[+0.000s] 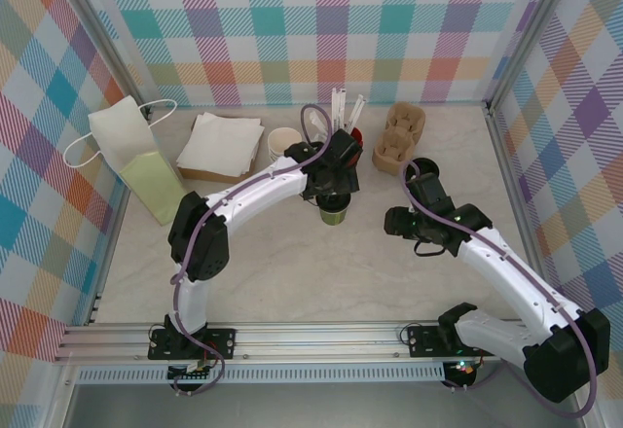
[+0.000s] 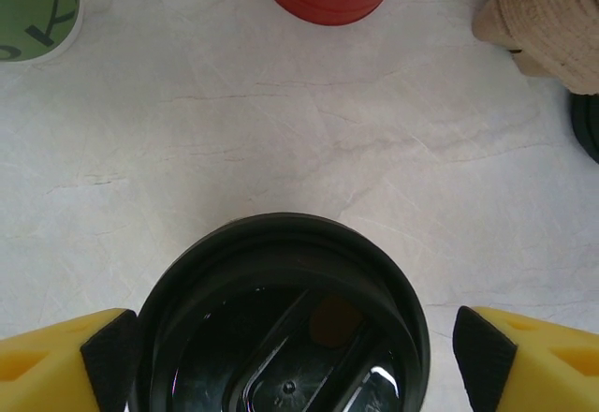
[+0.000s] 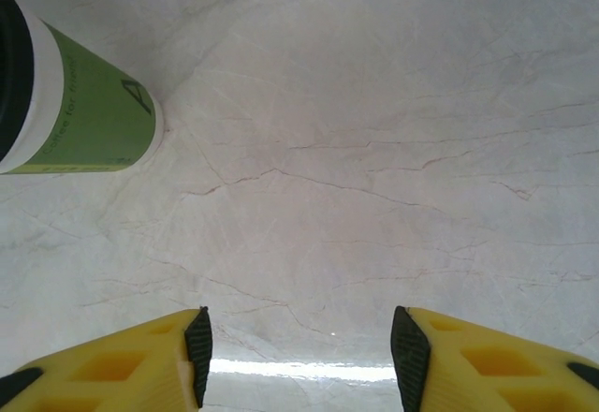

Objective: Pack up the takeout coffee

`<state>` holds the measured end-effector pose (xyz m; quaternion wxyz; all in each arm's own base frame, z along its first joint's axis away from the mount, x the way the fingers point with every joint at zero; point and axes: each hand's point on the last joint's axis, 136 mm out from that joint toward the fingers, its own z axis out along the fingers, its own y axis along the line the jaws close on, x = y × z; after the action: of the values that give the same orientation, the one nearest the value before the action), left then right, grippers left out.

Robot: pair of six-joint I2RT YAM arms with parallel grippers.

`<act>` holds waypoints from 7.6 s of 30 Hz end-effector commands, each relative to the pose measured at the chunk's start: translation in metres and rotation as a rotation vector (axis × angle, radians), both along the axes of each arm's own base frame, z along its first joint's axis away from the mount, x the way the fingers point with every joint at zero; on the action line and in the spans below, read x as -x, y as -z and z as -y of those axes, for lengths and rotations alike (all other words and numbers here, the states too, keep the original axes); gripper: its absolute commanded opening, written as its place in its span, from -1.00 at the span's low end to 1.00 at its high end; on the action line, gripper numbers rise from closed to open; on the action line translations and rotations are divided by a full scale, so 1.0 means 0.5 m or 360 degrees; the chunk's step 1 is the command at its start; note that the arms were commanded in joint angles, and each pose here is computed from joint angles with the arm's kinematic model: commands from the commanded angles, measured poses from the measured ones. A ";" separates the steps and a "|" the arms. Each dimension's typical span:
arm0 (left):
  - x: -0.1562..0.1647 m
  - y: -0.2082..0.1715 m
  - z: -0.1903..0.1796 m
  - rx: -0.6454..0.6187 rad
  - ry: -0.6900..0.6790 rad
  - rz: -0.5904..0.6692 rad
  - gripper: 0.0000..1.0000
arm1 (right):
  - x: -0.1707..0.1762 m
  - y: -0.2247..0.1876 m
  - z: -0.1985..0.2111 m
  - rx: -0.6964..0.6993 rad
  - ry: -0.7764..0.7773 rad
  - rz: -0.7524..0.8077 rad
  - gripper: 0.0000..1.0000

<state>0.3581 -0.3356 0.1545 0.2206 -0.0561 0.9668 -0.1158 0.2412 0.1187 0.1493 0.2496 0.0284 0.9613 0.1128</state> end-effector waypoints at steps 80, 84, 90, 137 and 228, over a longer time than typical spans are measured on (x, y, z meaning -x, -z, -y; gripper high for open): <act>0.031 0.047 -0.121 0.0496 -0.0220 -0.0184 0.67 | -0.164 0.000 -0.200 -0.0449 -0.0097 -0.0309 0.86; 0.029 0.054 -0.124 0.0472 -0.0231 -0.0193 0.65 | -0.169 0.011 -0.197 -0.0433 -0.0087 -0.0330 0.79; 0.031 0.058 -0.128 0.0451 -0.0236 -0.0198 0.64 | -0.174 0.025 -0.196 -0.0409 -0.0087 -0.0366 0.73; 0.070 0.154 -0.179 0.0234 -0.0333 -0.0352 0.50 | -0.114 0.149 -0.154 -0.0141 -0.0094 -0.0761 0.48; 0.102 -0.114 -0.357 0.0263 -0.0364 0.0235 1.00 | -0.172 0.051 -0.310 0.0305 -0.0760 -0.0511 0.99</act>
<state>0.3114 -0.1689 0.2135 0.2941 -0.1754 0.9196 -0.1928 0.3291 0.2716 0.1228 0.0687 -0.1915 0.9758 0.0797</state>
